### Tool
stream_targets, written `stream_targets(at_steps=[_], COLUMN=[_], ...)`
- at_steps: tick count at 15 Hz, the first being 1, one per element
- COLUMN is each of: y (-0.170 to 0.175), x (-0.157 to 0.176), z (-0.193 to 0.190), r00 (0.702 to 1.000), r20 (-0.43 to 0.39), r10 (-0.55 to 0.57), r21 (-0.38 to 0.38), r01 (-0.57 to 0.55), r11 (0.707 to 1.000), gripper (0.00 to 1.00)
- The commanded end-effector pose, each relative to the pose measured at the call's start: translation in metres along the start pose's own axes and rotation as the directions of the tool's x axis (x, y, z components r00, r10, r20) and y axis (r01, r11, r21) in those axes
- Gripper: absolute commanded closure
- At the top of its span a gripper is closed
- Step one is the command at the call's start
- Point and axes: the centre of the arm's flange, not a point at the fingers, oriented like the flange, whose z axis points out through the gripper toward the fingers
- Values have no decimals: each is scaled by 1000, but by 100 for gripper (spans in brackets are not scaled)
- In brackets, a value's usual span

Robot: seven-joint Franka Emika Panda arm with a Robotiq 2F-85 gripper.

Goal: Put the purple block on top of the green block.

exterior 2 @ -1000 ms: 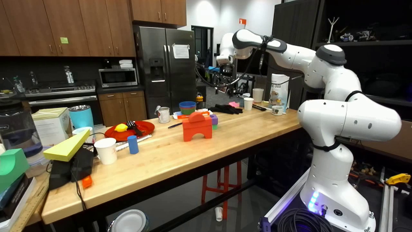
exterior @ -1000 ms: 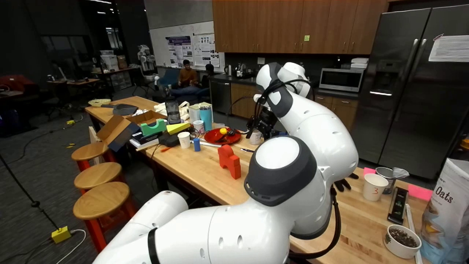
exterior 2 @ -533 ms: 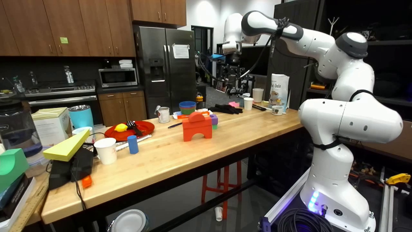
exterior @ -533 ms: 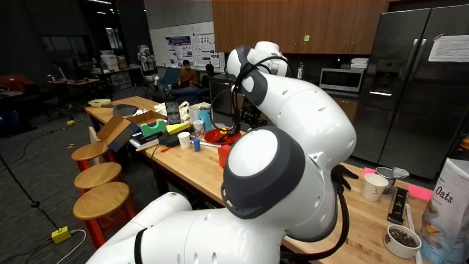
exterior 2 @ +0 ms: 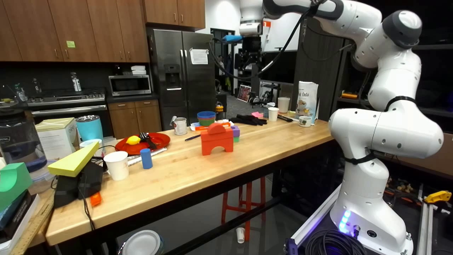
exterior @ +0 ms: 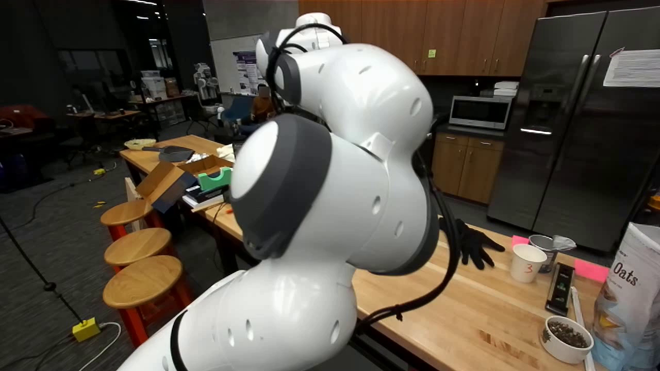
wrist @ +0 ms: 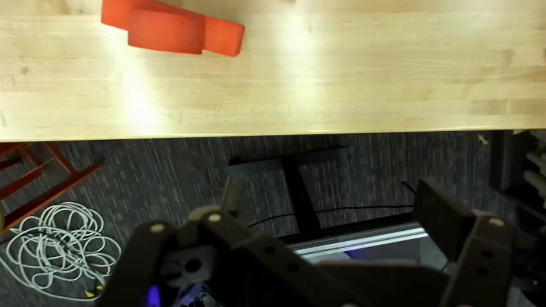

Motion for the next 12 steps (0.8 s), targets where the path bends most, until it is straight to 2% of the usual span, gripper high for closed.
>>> stream_targets(at_steps=[1, 6, 10, 12], y=[22, 52, 89, 121], x=[0, 14, 29, 40], z=[-36, -42, -24, -7], r00=[996, 989, 987, 983], r20=[69, 114, 143, 158], r10=[-53, -91, -72, -95], r21=[111, 159, 120, 95], r01=[45, 72, 55, 80], r11=[993, 985, 991, 992], gripper=[0, 0, 0, 0])
